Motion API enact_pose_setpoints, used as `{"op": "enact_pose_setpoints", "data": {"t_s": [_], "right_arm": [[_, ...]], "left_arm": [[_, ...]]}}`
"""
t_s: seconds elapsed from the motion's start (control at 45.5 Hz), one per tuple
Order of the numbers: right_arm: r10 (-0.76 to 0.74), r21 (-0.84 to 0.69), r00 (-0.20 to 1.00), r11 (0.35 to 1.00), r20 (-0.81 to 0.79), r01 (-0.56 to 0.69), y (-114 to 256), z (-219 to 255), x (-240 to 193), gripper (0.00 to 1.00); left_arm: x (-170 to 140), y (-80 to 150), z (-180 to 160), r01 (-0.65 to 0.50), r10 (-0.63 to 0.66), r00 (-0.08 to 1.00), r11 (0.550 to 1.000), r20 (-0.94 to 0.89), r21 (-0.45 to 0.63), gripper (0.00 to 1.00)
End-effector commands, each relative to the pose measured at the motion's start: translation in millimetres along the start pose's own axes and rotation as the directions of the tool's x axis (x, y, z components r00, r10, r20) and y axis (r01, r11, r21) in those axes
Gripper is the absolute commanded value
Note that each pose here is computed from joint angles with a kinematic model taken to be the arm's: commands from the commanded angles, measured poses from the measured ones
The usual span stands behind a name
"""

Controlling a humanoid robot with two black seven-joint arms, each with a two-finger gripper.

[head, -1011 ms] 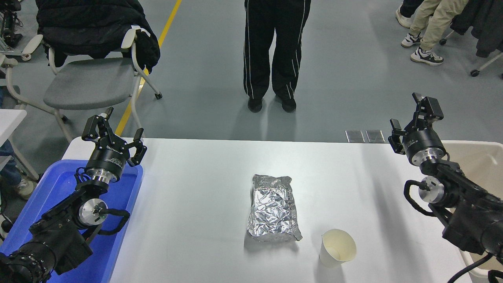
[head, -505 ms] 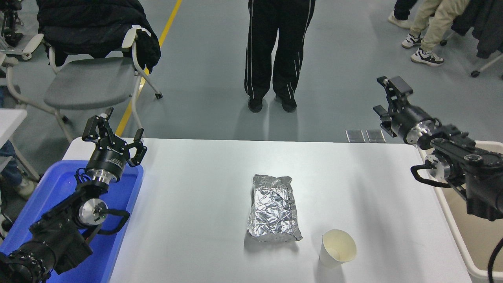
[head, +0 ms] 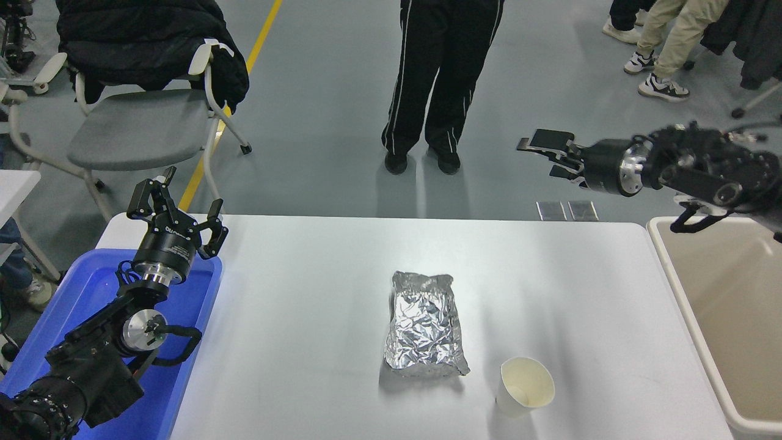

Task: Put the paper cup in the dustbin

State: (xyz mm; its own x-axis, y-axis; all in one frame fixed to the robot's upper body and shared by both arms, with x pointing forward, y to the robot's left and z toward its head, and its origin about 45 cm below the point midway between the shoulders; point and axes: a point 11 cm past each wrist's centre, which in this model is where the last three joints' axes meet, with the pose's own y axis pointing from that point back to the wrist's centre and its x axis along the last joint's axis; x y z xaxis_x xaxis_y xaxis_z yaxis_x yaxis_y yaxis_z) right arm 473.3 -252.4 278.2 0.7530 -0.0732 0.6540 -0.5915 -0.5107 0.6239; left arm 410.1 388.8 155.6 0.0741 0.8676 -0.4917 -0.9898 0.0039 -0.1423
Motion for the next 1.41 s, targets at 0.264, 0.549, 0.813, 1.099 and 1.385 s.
{"op": "enact_pose_setpoints", "data": {"t_s": [0.264,0.549,0.813,1.099,1.385], "right_arm": [[-0.461,-0.145,0.751,0.881,-0.473,0.45,-35,-60,-87,1.0],[-0.567,-0.135,0.666,0.801,-0.485,0.584,-22,-67,-133,1.0],[-0.583,-0.142,0.654,0.789,-0.481,0.598,-13,-66,-135,1.0],[-0.621,-0.157,0.631,0.759,-0.465,0.632,-16,-46,-158,1.0],[-0.634,-0.158,0.651,0.756,-0.417,0.635,-8,-26,-165,1.0]], "left_arm": [[0,0,0,0.0,0.0,1.0,1.0,0.0,0.001,1.0],[0,0,0,0.0,0.0,1.0,1.0,0.0,0.0,1.0],[0,0,0,0.0,0.0,1.0,1.0,0.0,0.0,1.0],[0,0,0,0.0,0.0,1.0,1.0,0.0,0.0,1.0],[0,0,0,0.0,0.0,1.0,1.0,0.0,0.0,1.0]]}}
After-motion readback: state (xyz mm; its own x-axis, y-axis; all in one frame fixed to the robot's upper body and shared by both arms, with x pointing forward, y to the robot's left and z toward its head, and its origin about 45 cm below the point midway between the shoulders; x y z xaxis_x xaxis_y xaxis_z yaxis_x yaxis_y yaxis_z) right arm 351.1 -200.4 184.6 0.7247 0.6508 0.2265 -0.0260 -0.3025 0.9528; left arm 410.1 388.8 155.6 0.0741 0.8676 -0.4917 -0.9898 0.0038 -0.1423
